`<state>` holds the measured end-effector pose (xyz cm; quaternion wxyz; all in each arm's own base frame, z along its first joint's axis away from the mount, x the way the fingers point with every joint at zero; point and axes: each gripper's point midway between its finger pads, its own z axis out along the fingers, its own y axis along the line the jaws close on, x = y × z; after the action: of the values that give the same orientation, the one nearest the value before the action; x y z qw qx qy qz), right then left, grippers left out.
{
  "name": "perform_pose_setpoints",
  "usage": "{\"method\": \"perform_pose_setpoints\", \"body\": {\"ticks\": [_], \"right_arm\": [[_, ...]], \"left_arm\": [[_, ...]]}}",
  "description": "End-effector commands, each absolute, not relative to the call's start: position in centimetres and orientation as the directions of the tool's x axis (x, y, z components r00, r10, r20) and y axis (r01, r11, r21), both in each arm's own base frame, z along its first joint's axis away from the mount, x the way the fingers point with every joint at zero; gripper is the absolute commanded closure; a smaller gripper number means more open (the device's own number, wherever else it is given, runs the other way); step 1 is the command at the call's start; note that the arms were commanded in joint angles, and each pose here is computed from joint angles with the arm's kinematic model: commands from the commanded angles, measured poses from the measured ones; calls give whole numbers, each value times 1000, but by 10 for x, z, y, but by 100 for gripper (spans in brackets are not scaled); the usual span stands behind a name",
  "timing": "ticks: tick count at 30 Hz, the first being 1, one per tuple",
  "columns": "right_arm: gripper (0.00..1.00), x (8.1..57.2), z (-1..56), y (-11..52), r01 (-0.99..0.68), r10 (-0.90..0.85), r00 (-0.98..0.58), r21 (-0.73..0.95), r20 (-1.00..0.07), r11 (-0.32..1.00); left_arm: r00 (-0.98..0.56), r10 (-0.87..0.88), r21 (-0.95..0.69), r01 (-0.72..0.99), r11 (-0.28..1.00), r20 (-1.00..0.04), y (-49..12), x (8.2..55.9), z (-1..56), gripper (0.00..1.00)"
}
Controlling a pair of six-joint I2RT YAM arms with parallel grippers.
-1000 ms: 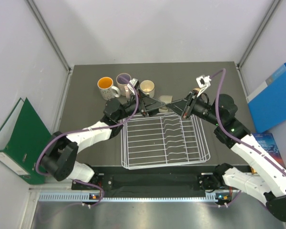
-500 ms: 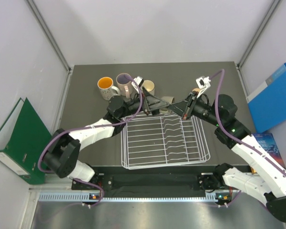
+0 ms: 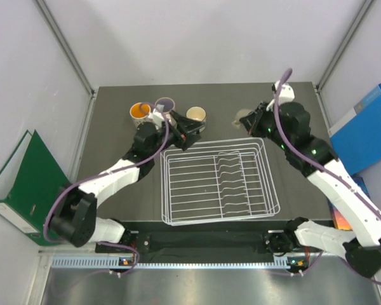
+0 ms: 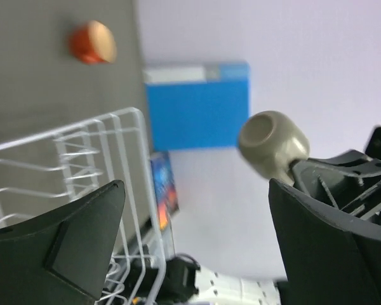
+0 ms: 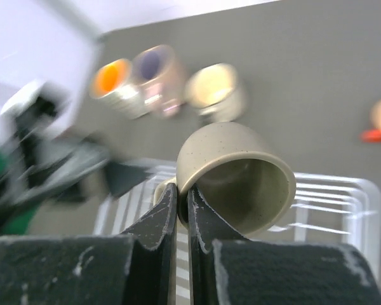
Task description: Unload the cups from the dish rack
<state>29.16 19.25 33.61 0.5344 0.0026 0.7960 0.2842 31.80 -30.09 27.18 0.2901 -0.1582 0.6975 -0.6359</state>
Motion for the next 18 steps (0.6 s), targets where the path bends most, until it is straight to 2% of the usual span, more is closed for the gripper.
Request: {"method": "perform_pose_setpoints", "body": {"ticks": [1,5,10,18], "right_arm": [[100,344,315,123,70,285,-417,282,-863,957],[100,376,290,86,250,365,-445,278,-818,928],[100,407,262,41,439,447,-435,249,-782,863],[100,445,242,32,515,444,-469,172,-764,840]], "left_arm": [[-670,-724,-963,-49,267,-166,-255,326,229,1],[-676,-699,-874,-170,454,-232,-235,314,199,1],[-680,-672,-715,-312,626,-292,-204,298,174,1],[-722,-599,-598,-321,734,-347,-183,280,161,1]]}}
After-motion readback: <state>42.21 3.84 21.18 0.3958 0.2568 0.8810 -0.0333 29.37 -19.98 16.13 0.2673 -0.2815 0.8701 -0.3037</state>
